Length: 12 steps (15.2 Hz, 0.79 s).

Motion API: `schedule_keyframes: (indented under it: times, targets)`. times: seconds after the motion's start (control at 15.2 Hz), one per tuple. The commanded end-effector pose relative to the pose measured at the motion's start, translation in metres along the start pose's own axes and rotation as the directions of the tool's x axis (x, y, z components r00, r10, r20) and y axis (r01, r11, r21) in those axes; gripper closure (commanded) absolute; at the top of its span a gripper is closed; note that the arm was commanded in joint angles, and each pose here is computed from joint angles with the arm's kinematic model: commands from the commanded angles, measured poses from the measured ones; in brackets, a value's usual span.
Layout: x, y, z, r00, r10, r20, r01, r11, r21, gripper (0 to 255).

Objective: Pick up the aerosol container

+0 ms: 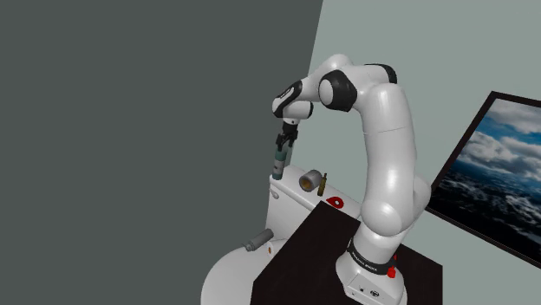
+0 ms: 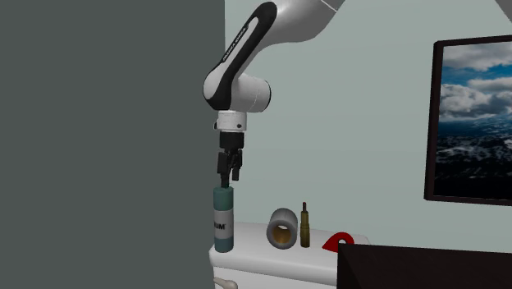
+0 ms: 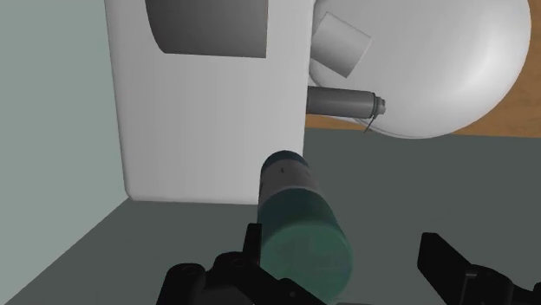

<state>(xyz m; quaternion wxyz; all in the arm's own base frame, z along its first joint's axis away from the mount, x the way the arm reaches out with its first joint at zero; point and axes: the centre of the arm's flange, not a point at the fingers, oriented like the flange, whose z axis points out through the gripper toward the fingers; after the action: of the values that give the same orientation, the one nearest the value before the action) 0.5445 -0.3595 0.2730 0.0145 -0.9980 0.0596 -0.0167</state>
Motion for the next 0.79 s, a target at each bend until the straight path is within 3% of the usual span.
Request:
schedule_keyframes:
  times: [0.0,0.59,0.66,0.73]
  targets:
    - [0.014,0.014,0.012,1.000,0.000,-0.004,0.000,1.000,0.001,0]
    - [0.012,0.015,0.052,1.000,0.000,-0.004,0.000,1.000,0.001,0]
    - [0.012,0.015,0.053,1.000,0.000,-0.004,0.000,1.000,0.001,255]
    - [0.012,0.016,0.053,1.000,0.000,-0.004,0.000,1.000,0.001,255]
